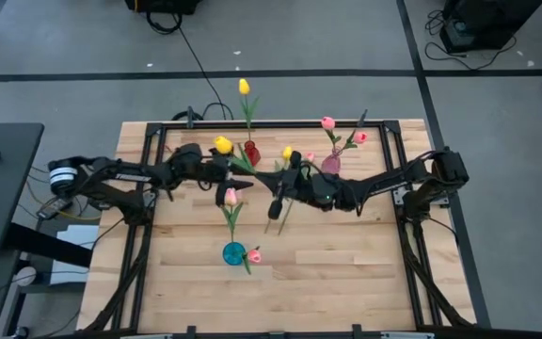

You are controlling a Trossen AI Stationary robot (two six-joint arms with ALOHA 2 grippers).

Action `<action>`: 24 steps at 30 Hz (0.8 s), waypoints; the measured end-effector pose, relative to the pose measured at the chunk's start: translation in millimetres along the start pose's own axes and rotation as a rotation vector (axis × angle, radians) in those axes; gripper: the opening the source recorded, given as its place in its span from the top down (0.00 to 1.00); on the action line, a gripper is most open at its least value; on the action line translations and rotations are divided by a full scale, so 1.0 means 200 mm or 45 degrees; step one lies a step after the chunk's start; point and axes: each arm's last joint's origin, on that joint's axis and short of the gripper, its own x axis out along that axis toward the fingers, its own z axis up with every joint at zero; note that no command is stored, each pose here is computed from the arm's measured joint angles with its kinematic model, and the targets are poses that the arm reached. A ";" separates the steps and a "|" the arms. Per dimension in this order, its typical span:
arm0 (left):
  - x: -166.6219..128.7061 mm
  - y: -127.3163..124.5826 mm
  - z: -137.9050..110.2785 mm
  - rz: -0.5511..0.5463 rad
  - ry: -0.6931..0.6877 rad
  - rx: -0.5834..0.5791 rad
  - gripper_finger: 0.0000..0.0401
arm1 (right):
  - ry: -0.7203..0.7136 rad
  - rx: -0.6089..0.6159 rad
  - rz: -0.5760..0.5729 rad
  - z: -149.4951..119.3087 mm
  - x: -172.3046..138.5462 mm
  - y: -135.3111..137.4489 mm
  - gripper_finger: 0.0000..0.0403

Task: Sort flowers into vase by color
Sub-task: Put the bottom yellow tulip into the red flower vase

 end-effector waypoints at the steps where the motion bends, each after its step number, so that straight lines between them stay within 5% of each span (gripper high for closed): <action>1: 0.02 0.01 0.01 -0.003 0.004 0.014 0.57 | -0.007 0.008 0.014 0.00 0.01 -0.02 0.96; 9: 0.14 0.05 0.05 -0.167 -0.057 0.060 0.57 | -0.012 0.039 0.038 0.00 0.05 -0.11 0.96; 24: 0.15 0.03 0.11 -0.215 -0.195 0.071 0.57 | -0.012 0.041 0.075 0.00 0.05 -0.10 0.96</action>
